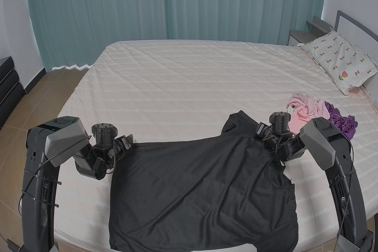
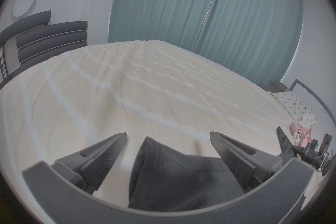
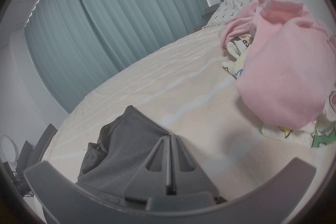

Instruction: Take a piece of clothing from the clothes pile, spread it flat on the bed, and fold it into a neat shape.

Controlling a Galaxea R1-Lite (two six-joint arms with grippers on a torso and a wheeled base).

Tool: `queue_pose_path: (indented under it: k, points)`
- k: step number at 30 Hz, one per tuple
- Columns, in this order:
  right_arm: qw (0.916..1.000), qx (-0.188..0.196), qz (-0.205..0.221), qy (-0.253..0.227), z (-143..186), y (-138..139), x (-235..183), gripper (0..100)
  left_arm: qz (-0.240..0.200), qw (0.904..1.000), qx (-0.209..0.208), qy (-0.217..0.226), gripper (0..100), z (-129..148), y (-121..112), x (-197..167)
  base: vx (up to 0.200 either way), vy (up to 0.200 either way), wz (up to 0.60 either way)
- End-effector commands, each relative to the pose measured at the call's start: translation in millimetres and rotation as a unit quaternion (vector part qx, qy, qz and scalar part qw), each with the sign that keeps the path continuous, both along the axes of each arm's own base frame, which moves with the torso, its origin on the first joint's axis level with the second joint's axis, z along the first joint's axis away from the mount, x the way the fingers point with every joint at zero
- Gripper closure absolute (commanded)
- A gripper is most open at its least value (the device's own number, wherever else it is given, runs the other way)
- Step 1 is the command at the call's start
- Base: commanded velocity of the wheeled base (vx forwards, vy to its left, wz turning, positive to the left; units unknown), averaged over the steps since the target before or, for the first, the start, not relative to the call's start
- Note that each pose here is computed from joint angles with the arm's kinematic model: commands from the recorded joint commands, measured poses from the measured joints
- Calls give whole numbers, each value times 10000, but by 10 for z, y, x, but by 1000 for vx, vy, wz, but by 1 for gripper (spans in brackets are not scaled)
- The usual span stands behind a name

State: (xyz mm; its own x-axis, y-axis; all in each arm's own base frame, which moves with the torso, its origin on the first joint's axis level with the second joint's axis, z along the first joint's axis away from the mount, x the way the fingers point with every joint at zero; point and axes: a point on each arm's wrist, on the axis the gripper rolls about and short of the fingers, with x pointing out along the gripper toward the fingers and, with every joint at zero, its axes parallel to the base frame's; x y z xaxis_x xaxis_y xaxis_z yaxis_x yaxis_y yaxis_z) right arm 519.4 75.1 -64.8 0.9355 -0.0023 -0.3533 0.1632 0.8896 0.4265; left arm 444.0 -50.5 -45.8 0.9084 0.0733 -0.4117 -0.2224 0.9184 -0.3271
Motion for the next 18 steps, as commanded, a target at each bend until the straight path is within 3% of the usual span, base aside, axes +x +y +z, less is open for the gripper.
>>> queue_pose_path:
  k: [1,3,4,11,18]
  points:
    - [10000,3,8,1,-8,4,0,100,-34,9999,15,131,0,-114,-32,-21,0,0,0]
    - [10000,0,8,16,-24,4,-2,100,-60,9999,19,140,0,-116,-46,-24,0,0,0]
    - [10000,2,8,9,-25,5,2,100,-60,9999,18,132,100,-125,-48,-14,0,0,0]
    - [9999,26,5,-105,15,10,35,100,-6,10000,22,-68,100,-129,-55,113,0,0,0]
    - [9962,68,-261,-827,301,-34,202,100,351,9966,138,-734,100,151,-17,397,0,0,0]
